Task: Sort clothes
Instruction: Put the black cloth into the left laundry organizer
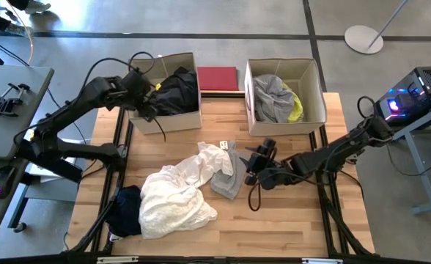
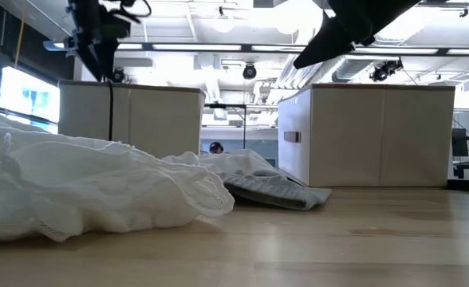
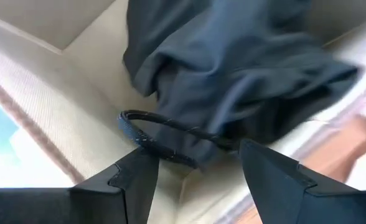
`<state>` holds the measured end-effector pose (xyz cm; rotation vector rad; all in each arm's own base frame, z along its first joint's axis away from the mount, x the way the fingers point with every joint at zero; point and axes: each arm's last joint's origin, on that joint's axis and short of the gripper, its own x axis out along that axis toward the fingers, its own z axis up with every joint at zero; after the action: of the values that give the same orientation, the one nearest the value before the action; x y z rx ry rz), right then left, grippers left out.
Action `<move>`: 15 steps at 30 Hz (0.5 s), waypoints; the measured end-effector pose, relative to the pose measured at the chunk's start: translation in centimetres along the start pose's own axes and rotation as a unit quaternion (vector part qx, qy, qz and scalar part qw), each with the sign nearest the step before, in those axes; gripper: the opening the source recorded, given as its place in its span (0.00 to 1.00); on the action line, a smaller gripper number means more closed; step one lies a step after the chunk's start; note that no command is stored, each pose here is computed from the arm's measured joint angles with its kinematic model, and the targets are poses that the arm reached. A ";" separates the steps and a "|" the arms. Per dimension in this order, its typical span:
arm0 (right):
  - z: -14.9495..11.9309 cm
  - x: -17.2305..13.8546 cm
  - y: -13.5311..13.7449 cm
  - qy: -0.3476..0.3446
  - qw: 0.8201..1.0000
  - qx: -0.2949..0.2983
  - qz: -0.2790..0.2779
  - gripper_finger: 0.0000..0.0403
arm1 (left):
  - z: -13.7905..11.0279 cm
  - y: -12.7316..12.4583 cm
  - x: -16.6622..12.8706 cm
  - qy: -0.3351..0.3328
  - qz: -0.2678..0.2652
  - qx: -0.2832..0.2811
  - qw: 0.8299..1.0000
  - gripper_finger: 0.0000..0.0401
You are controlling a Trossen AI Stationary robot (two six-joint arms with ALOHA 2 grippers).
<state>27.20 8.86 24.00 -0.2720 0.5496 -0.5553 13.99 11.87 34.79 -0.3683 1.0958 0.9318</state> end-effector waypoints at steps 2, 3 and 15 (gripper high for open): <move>0.0 0.3 -0.2 0.003 1.000 0.002 -0.002 0.45 | -0.3 0.1 -0.8 -0.015 -0.005 0.000 1.000 0.54; 0.0 0.4 -0.3 0.005 1.000 0.001 -0.001 0.45 | -0.4 0.2 -1.3 -0.023 -0.008 -0.002 1.000 0.54; 0.1 1.2 -1.0 0.012 1.000 0.008 -0.013 0.45 | -4.2 -1.1 -2.5 -0.016 -0.095 -0.093 0.991 0.54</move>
<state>27.67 7.38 23.97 -0.2581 0.5662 -0.5893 12.03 7.31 34.95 -0.5990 0.9282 0.8696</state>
